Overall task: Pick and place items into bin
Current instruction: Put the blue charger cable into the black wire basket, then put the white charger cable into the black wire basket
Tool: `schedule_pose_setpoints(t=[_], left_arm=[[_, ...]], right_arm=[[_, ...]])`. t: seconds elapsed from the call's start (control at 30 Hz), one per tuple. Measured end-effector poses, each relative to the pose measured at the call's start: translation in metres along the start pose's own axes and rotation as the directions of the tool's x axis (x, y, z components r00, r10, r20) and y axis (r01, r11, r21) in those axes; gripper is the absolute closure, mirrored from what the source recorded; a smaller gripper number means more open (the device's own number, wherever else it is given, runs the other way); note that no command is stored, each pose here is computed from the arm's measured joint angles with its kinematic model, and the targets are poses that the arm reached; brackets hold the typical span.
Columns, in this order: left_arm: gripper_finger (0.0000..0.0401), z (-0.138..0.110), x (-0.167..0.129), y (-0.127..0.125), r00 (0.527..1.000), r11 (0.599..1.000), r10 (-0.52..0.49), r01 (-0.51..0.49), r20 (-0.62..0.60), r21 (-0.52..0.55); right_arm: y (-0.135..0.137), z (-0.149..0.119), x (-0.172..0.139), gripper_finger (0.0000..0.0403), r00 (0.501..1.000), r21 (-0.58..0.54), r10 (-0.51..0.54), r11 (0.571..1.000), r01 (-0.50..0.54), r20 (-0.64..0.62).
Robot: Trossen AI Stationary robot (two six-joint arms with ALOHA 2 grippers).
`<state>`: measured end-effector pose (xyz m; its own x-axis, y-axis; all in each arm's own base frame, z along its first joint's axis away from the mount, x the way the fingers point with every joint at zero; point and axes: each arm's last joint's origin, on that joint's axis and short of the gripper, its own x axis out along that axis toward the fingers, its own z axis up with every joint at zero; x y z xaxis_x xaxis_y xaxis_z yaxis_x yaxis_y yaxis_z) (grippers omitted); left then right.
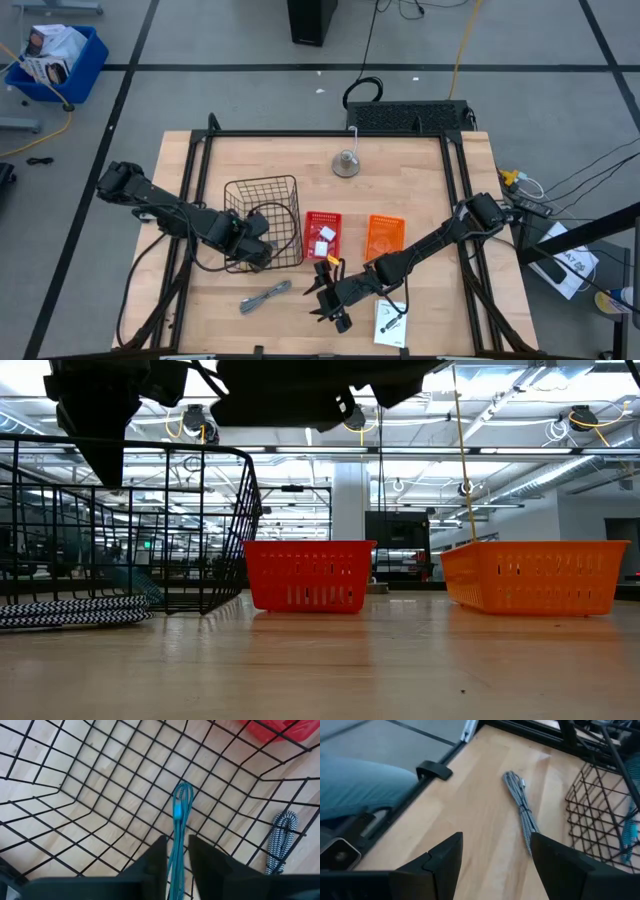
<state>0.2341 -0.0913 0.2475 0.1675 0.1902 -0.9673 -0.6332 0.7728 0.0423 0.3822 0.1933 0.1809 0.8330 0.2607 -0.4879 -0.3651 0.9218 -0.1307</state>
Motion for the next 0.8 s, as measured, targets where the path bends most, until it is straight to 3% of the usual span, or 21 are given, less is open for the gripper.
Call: schedule_pose_setpoints(t=[0.17, 0.27, 0.4, 0.5, 0.67, 0.8], left_arm=[[0.0230, -0.001, 0.000, -0.001, 0.999, 0.999, -0.025, 0.026, -0.041, 0.021], [0.0195, -0.003, -0.001, -0.002, 0.998, 0.999, -0.031, 0.032, -0.049, 0.029], [0.0169, -0.005, -0.006, -0.002, 0.999, 0.998, -0.048, 0.048, -0.008, 0.043], [0.0163, -0.007, -0.017, -0.004, 0.989, 0.991, -0.120, 0.115, 0.083, 0.066], [0.0162, -0.019, -0.048, -0.008, 0.917, 0.956, -0.288, 0.263, 0.275, 0.127], [0.0162, -0.040, -0.068, -0.015, 0.829, 0.935, -0.353, 0.301, 0.434, 0.186]], right_arm=[[0.001, 0.000, 0.000, 0.0179, 1.000, -0.004, 0.005, 1.000, -0.005, 0.002], [0.004, 0.000, 0.000, 0.0179, 0.998, -0.053, 0.061, 0.997, -0.061, 0.008], [0.011, -0.003, -0.002, 0.0179, 0.992, -0.116, 0.094, 0.990, -0.084, 0.085], [0.014, -0.004, -0.003, 0.0179, 0.984, -0.137, 0.095, 0.988, -0.074, 0.153], [0.015, -0.014, 0.006, 0.0179, 0.985, -0.140, 0.089, 0.988, -0.068, 0.147], [0.012, -0.018, 0.009, 0.0179, 0.988, -0.141, 0.082, 0.988, -0.063, 0.130]])
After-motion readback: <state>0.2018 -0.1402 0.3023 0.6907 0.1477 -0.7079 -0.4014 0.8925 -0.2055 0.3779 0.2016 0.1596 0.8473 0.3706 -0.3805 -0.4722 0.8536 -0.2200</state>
